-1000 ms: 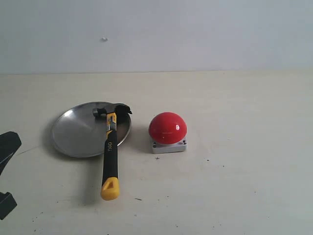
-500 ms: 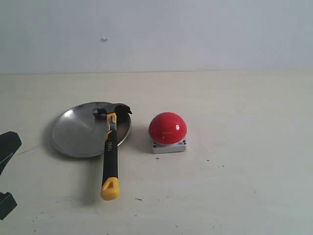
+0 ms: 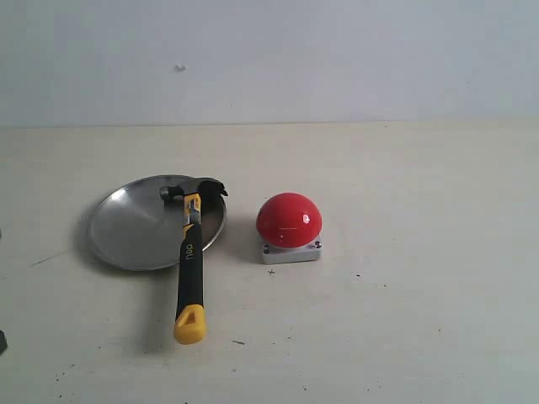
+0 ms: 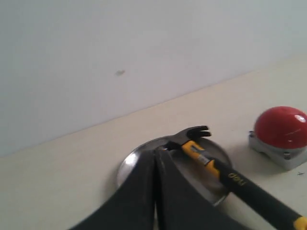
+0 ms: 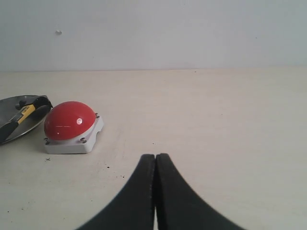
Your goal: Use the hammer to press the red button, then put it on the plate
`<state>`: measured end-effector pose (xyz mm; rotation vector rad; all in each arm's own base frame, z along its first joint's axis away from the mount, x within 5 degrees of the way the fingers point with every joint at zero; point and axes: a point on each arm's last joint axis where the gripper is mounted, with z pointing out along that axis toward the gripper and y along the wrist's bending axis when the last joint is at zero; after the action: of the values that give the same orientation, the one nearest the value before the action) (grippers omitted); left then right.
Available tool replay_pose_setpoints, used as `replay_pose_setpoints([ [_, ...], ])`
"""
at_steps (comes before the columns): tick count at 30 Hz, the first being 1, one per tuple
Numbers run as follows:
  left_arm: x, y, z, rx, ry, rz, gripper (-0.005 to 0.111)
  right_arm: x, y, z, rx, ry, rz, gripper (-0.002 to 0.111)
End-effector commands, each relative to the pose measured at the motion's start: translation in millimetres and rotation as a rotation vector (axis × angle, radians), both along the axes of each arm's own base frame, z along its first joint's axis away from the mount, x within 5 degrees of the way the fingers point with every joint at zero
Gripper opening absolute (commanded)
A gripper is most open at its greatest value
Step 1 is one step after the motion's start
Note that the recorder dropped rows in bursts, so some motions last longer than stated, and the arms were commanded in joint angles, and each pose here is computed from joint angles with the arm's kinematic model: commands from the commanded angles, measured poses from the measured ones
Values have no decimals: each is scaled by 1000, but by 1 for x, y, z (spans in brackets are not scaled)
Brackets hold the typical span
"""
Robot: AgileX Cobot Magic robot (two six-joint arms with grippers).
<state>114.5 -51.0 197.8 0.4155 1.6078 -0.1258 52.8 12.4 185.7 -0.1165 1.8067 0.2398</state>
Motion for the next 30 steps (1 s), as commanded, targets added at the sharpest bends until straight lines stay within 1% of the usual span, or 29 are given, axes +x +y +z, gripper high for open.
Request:
replay_pose_setpoints([
  [1, -8, 24, 0, -38, 55, 126, 0, 0, 0, -1, 9, -5, -5, 0],
  [6, -25, 44, 8, -46, -9, 256, 0, 0, 0, -1, 9, -5, -5, 0],
  [10, -32, 51, 12, -65, -59, 323, 0, 0, 0, -1, 9, -5, -5, 0],
  [13, -34, 52, 13, -60, -71, 336, 0, 0, 0, -1, 9, -5, -5, 0],
  [22, -36, 50, 10, 63, -57, 311, 0, 0, 0, -1, 9, -5, -5, 0],
  [26, -40, 53, 11, 60, -80, 349, 0, 0, 0, -1, 9, -5, -5, 0],
  [30, -43, 54, 6, 76, -29, 369, 0, 0, 0, -1, 9, -5, -5, 0],
])
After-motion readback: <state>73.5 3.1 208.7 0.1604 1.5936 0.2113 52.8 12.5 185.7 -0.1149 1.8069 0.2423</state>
